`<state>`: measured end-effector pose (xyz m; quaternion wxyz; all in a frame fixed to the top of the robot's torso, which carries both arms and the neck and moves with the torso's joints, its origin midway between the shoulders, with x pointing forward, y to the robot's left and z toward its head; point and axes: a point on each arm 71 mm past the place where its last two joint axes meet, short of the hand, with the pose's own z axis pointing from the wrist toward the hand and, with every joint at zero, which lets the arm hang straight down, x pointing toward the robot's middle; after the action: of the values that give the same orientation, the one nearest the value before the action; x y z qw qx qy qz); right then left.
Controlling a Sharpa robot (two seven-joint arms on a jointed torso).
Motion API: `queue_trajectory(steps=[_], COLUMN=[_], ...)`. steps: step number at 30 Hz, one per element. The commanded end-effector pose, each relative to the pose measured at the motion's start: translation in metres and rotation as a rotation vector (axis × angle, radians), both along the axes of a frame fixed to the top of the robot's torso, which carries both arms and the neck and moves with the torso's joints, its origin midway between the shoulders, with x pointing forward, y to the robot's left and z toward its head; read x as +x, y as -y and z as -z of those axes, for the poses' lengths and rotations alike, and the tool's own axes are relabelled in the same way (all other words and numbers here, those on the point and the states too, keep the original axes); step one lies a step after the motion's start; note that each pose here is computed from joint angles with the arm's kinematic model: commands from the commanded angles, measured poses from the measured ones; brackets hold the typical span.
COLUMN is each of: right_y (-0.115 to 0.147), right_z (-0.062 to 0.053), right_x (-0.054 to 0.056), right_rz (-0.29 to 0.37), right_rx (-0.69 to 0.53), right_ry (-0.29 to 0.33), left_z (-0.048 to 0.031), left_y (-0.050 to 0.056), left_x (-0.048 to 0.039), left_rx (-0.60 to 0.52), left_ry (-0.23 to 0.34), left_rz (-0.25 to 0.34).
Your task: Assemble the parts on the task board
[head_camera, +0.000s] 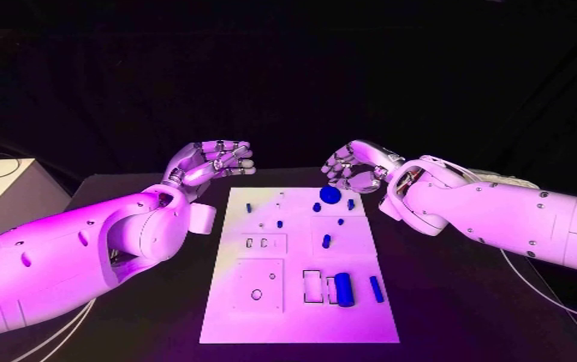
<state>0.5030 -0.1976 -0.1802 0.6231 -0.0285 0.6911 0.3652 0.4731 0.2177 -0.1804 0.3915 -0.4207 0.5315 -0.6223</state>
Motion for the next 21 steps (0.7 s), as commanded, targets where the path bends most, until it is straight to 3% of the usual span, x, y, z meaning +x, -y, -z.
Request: queue_trajectory(steps=[1, 10, 21], right_y=[-0.006, -0.01, -0.011], right_z=[0.004, 0.002, 0.005], right_x=[-0.002, -0.001, 0.002], right_rz=[-0.025, 0.016, 0.041], right_rx=[-0.209, -0.315, -0.368], right_ry=[0.05, 0.122, 0.109], left_z=[-0.0061, -0.014, -0.0192], left_y=[0.005, 0.005, 0.003], left_x=[-0.0075, -0.0208, -0.0261], left_rx=[0.0, -0.006, -0.013], left_ry=[0.022, 0.033, 0.039], left_rz=[0.057, 0.073, 0.085])
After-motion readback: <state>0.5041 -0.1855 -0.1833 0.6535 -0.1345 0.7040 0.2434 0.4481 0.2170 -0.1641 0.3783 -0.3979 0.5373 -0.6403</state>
